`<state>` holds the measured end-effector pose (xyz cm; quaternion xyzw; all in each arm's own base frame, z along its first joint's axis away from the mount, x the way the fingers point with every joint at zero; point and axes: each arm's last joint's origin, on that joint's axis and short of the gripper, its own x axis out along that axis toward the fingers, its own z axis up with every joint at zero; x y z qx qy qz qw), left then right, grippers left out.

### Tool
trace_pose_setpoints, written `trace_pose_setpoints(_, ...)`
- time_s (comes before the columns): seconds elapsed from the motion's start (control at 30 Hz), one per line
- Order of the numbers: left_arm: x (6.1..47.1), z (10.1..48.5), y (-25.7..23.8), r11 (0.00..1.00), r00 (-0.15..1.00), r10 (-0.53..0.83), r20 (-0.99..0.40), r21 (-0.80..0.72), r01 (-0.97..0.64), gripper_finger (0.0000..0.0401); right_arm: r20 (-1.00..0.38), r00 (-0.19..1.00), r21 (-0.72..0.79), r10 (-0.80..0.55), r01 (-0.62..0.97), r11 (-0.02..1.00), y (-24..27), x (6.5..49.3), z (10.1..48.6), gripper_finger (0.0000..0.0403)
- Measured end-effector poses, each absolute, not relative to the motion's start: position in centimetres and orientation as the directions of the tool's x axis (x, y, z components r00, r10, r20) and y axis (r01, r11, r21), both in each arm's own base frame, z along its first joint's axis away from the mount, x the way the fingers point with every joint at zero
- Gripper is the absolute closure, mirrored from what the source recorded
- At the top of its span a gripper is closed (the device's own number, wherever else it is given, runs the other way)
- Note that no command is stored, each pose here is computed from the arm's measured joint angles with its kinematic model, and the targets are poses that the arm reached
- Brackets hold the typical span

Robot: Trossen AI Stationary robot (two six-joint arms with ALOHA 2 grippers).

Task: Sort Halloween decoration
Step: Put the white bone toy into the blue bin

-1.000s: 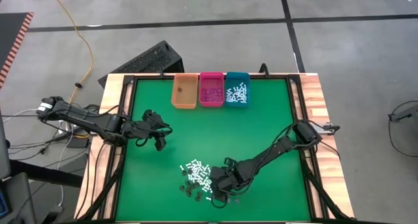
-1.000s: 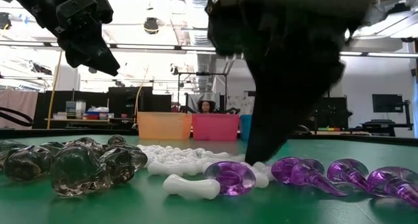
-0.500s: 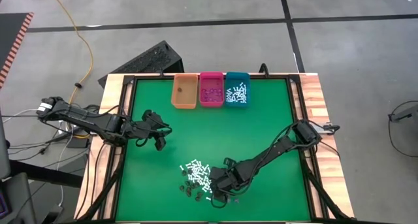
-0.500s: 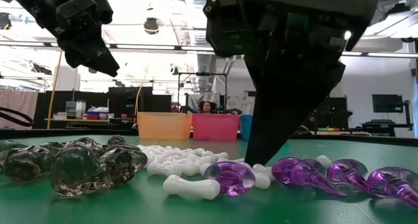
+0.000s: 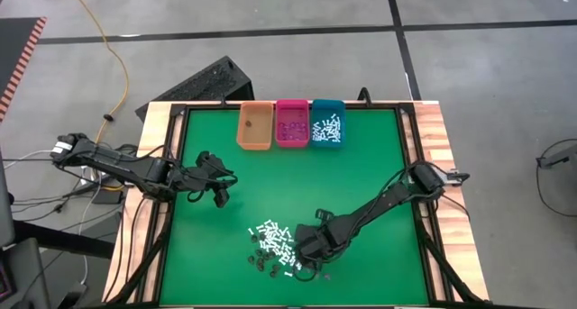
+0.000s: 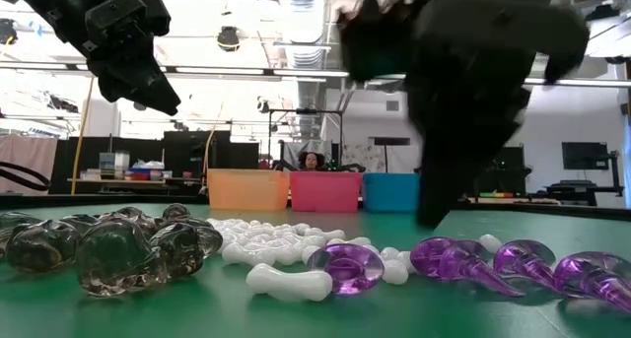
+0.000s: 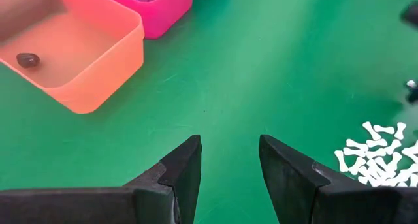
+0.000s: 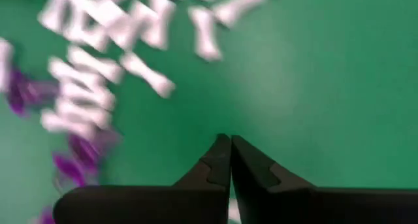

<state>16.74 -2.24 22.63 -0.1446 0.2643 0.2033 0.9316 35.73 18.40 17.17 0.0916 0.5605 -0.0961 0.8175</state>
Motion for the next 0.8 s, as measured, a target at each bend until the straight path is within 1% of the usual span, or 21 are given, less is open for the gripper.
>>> trace_pose_setpoints(0.07, 16.7, 22.6, -2.2, 0.875, 0.777, 0.303, -0.552, -0.161, -0.456, 0.0257, -0.94, 0.337, 0.028, -0.06, 0.25, 0.968, 18.3, 34.8, 18.6, 0.0356)
trace_pose_setpoints(0.13, 16.7, 22.6, -2.2, 0.876, 0.775, 0.303, -0.554, -0.158, -0.456, 0.0257, -0.944, 0.324, 0.008, -0.057, 0.196, 0.981, 18.4, 33.7, 20.1, 0.0355)
trace_pose_setpoints(0.27, 16.7, 22.6, -2.2, 0.88, 0.776, 0.304, -0.553, -0.15, -0.452, 0.0257, -0.956, 0.292, -0.042, -0.025, -0.053, 0.998, 18.9, 32.1, 21.7, 0.0354)
trace_pose_setpoints(0.33, 16.7, 22.6, -2.2, 0.879, 0.777, 0.304, -0.551, -0.152, -0.451, 0.0257, -0.959, 0.283, -0.067, -0.018, -0.161, 0.985, 19.1, 31.8, 21.8, 0.0353)
trace_pose_setpoints(0.43, 16.7, 22.6, -2.2, 0.879, 0.777, 0.304, -0.551, -0.152, -0.451, 0.0257, -0.965, 0.262, -0.052, 0.03, -0.3, 0.953, 19.1, 32.1, 21.4, 0.0342)
trace_pose_setpoints(0.5, 16.7, 22.6, -2.2, 0.879, 0.777, 0.304, -0.551, -0.152, -0.452, 0.0257, -0.956, 0.287, -0.044, 0.06, -0.343, 0.938, 19.0, 32.5, 21.1, 0.0328)
trace_pose_setpoints(0.6, 16.7, 22.6, -2.2, 0.88, 0.777, 0.306, -0.55, -0.147, -0.451, 0.0257, -0.945, 0.318, -0.049, 0.08, -0.377, 0.925, 18.5, 33.2, 21.2, 0.0296)
trace_pose_setpoints(0.8, 16.7, 22.6, -2.2, 0.881, 0.776, 0.311, -0.549, -0.139, -0.452, 0.0257, -0.947, 0.314, -0.075, 0.073, -0.435, 0.897, 17.8, 33.4, 20.8, 0.0223)
